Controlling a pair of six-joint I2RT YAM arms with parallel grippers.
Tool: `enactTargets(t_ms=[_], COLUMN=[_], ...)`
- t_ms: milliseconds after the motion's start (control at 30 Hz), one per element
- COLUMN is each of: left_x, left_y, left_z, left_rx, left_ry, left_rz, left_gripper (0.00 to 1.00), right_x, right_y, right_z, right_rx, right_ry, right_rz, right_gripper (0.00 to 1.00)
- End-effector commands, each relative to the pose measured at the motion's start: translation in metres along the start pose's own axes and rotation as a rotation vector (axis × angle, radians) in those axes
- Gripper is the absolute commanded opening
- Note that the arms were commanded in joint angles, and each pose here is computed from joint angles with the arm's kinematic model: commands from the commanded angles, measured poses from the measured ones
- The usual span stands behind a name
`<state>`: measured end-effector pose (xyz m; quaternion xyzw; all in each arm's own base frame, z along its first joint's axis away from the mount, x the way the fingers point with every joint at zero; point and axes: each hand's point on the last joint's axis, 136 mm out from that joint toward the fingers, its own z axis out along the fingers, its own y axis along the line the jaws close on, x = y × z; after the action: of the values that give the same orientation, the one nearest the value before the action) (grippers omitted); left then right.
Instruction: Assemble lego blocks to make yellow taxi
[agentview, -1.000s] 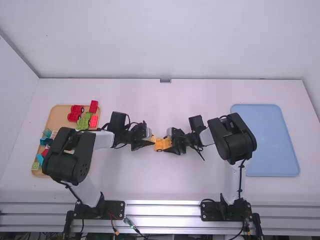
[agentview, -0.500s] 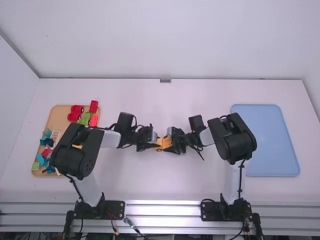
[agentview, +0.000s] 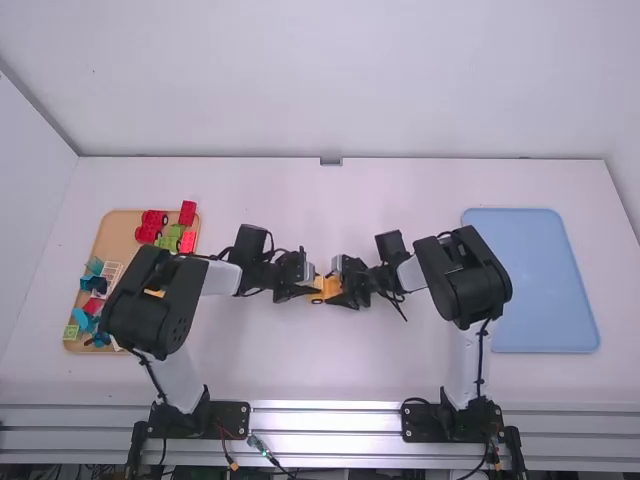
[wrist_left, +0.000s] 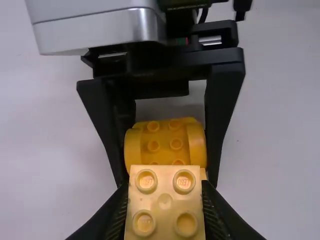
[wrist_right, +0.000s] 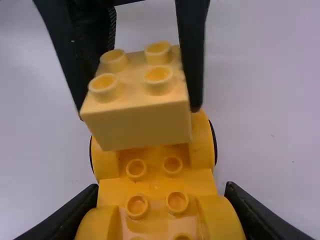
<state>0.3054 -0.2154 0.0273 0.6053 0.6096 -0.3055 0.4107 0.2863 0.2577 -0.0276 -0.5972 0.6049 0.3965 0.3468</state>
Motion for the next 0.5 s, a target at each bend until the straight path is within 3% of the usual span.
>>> enactTargets(t_ms=[0, 467], left_x=[0.003, 0.007], left_y=[-0.004, -0.009], left_z=[0.005, 0.019], left_rx=[0.024, 0.036], left_ry=[-0.006, 0.013], left_rz=[-0.047, -0.051], left_gripper=[0.11, 0.12], right_x=[0.012, 0.013], right_y=[0.005, 0.006], right_z=[0.003, 0.002], right_rx=[-0.005, -0.006], right_ry=[0.028, 0.026], right_rz=[0.034, 0.039], right_gripper=[0.59, 0.56])
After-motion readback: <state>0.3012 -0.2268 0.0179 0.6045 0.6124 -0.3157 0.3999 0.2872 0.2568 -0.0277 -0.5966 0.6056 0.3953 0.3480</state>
